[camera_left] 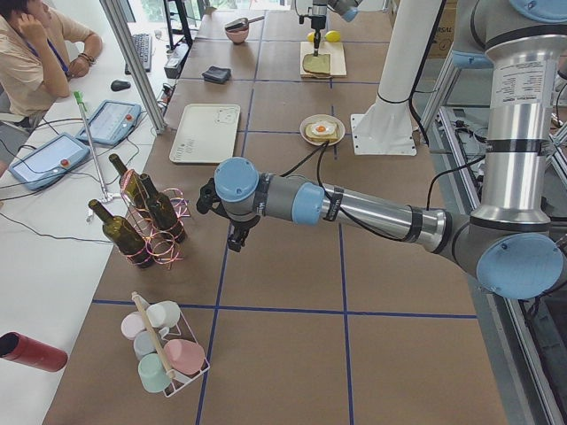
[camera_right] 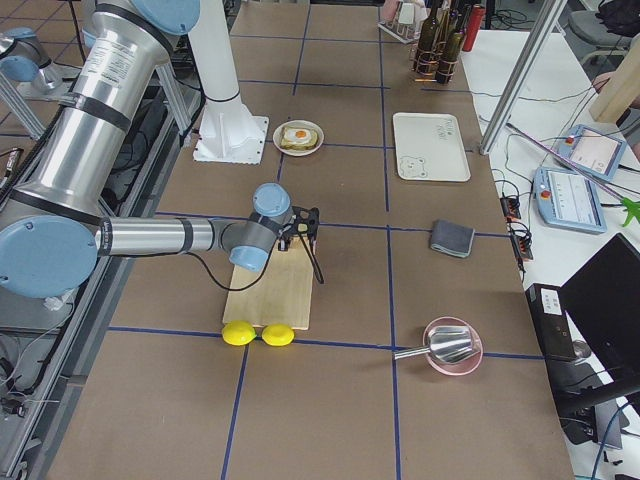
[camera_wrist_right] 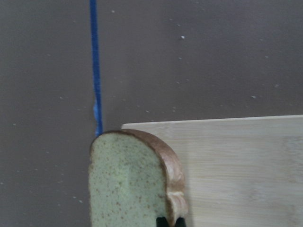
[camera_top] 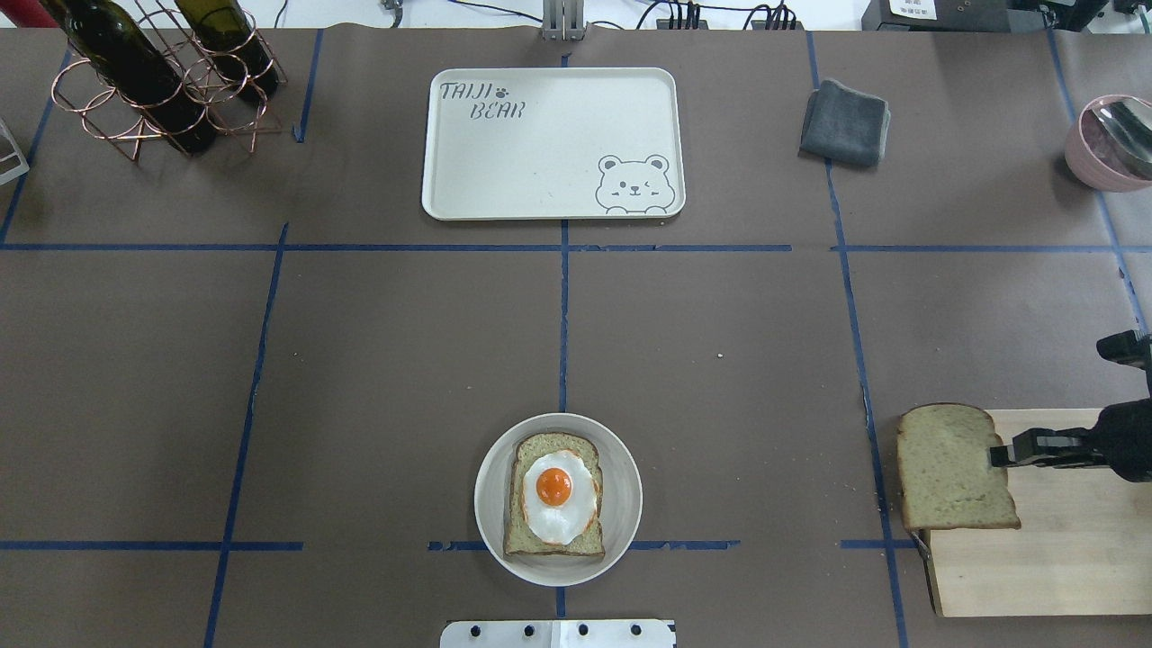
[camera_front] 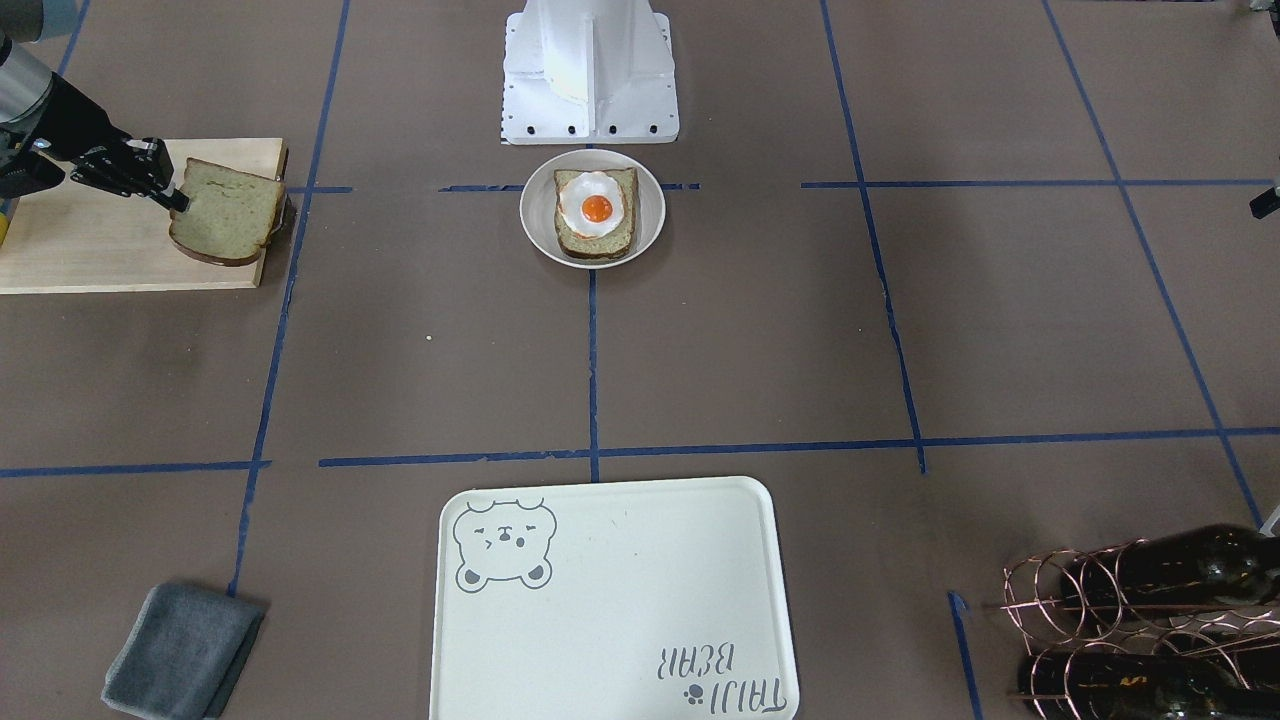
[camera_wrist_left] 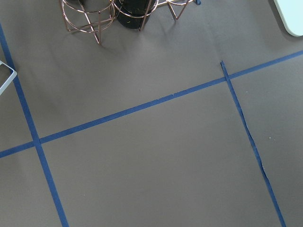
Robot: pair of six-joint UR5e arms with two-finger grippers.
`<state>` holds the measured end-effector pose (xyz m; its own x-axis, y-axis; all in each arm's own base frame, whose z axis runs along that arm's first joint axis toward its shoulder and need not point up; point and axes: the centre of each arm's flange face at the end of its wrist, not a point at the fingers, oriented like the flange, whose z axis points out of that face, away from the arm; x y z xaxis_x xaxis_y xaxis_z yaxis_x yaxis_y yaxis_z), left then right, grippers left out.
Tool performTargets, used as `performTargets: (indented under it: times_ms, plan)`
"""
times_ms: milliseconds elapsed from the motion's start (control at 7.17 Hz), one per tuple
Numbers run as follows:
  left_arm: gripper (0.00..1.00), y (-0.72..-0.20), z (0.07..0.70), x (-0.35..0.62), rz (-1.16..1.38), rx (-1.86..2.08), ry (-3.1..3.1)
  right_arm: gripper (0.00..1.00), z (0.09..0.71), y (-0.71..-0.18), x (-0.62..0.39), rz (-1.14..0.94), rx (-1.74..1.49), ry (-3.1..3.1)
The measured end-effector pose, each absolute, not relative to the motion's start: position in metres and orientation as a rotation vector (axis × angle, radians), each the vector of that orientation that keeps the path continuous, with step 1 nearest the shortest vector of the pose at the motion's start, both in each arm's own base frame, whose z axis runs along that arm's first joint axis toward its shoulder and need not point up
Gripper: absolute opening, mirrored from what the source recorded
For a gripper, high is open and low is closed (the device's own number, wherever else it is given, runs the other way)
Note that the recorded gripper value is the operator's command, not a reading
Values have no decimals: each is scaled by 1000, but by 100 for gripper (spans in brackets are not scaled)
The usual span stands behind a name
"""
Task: Make sandwich and place on tray
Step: 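Carry the bread slice over the plate and lay it on the egg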
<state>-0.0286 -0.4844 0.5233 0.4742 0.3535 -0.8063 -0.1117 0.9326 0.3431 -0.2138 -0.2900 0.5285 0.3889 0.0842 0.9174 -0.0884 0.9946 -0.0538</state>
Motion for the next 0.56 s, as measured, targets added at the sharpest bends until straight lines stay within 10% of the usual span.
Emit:
performTargets:
  times_ms: [558]
  plan:
    - [100, -484, 520, -29, 291, 265, 1041, 0, 383, -322, -337, 142, -125, -1463]
